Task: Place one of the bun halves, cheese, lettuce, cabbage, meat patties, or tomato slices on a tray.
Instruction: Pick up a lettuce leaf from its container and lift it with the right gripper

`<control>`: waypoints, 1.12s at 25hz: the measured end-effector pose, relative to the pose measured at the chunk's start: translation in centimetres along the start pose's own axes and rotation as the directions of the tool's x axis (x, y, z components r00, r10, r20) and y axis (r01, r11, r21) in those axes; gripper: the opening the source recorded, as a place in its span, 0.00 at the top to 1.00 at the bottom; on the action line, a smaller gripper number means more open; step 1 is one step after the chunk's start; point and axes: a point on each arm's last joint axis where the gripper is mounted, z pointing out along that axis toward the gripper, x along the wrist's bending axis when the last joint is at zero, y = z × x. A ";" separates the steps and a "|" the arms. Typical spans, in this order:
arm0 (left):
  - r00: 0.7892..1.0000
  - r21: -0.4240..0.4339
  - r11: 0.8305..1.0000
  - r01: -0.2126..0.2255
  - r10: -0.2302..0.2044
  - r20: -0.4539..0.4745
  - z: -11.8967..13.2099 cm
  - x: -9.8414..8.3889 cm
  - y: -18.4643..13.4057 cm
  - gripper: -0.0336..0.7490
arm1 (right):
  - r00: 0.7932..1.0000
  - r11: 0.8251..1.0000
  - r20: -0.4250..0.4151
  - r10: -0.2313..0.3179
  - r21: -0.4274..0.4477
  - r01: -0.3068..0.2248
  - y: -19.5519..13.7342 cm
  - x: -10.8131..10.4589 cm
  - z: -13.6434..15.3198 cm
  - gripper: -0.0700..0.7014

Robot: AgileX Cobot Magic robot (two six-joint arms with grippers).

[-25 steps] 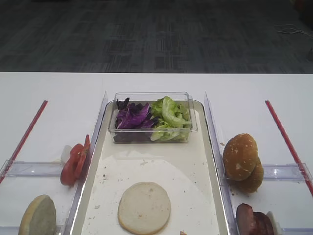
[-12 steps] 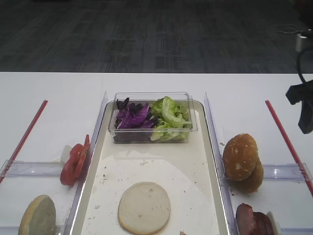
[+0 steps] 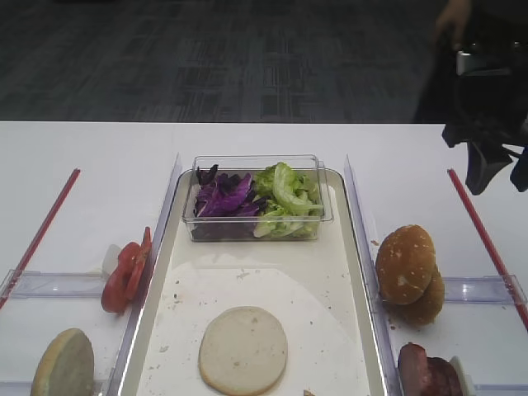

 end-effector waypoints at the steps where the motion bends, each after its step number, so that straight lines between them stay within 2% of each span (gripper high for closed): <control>1: 1.000 0.000 1.000 0.000 0.000 0.000 0.0 0.0 0.0 0.46 | 1.000 1.000 -0.002 0.001 -0.002 -0.001 0.5 0.0 0.1 0.38; 10: 1.000 0.000 1.000 0.000 0.000 0.000 0.0 0.0 0.0 0.46 | 1.000 1.000 -0.008 -0.003 0.029 0.003 4.7 -0.3 1.7 0.38; 18: 1.000 0.000 1.000 0.000 0.000 0.000 0.0 0.0 0.0 0.46 | 1.000 1.000 -0.009 -0.007 0.008 0.007 7.9 -0.5 2.4 0.38; 28: 1.000 0.000 1.000 0.000 0.000 0.000 0.0 0.0 0.0 0.46 | 1.000 1.000 -0.008 -0.010 -0.021 0.010 10.1 -0.7 2.9 0.38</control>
